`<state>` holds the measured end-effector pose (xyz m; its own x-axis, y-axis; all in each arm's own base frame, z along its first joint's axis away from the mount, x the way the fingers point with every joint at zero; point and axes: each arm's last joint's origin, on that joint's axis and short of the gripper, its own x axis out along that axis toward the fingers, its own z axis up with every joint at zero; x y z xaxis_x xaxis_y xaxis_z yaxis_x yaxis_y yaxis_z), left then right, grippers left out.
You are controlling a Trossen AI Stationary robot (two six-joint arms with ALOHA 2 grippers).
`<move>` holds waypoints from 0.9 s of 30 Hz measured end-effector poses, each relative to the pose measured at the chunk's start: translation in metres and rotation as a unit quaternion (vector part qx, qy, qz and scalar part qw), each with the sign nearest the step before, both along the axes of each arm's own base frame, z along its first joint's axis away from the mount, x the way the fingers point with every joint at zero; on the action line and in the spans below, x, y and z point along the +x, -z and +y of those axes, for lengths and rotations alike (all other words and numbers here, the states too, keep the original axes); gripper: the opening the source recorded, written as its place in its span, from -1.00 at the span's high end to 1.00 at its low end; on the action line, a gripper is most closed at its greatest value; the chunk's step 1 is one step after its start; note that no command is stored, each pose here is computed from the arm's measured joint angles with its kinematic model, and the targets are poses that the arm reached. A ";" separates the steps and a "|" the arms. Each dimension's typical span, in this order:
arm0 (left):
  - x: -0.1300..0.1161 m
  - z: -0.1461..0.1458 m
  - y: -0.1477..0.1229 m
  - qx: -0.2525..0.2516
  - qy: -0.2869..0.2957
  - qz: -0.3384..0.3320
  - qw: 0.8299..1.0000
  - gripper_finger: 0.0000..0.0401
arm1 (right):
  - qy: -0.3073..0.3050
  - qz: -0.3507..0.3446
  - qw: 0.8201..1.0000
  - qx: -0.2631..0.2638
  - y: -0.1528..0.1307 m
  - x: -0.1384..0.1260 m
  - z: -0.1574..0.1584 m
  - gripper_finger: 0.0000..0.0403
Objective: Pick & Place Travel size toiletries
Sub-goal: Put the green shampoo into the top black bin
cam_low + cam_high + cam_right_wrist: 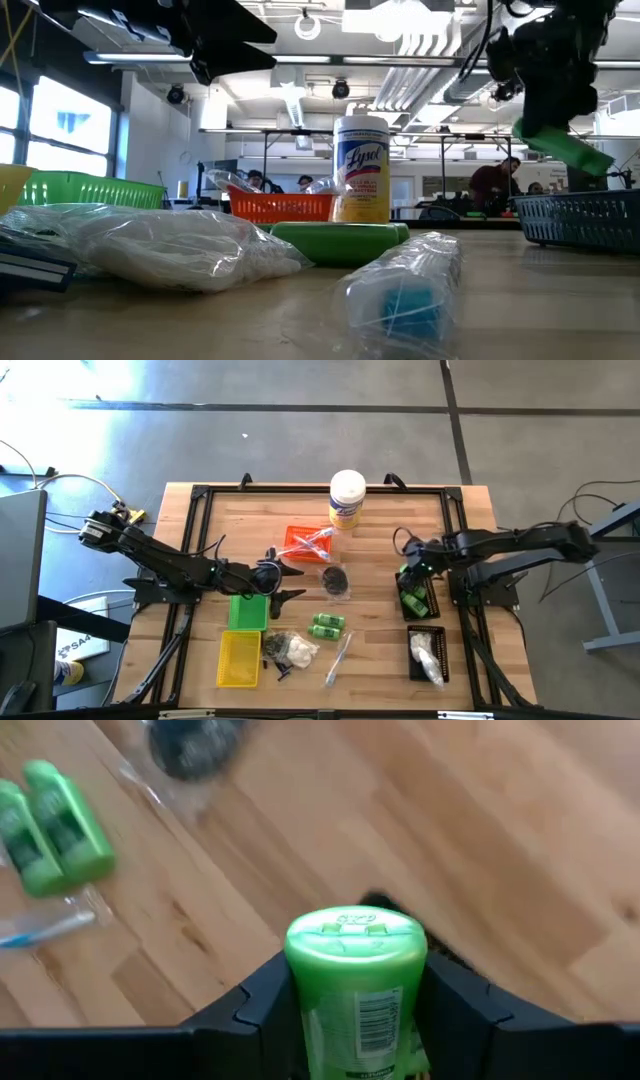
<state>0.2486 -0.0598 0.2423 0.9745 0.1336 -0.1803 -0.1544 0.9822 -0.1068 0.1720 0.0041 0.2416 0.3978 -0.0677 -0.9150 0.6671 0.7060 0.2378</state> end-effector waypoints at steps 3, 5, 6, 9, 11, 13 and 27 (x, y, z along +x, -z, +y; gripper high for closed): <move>0.000 0.000 0.001 0.000 0.000 0.003 1.000 -0.17 | 0.007 0.023 1.000 0.017 0.011 0.001 0.003 0.20; 0.000 0.000 0.001 0.001 0.000 0.007 1.000 -0.17 | 0.011 0.041 0.999 0.025 0.020 0.001 0.006 0.21; 0.000 0.000 0.001 0.001 0.000 0.007 1.000 -0.17 | 0.013 0.051 0.998 0.026 0.024 0.001 0.007 0.21; 0.000 0.000 0.001 0.000 0.000 0.007 1.000 -0.17 | 0.020 0.072 0.997 0.029 0.034 0.000 0.010 0.22; 0.000 0.000 0.001 0.000 0.000 0.006 1.000 -0.17 | 0.023 0.086 0.996 0.029 0.039 0.001 0.012 0.21; 0.000 0.000 0.001 0.000 0.000 0.006 1.000 -0.17 | 0.022 0.092 0.995 0.028 0.041 0.003 0.013 0.19; 0.000 0.000 0.002 0.001 0.000 0.008 1.000 -0.17 | -0.020 0.111 0.993 0.041 0.050 0.010 0.017 -0.10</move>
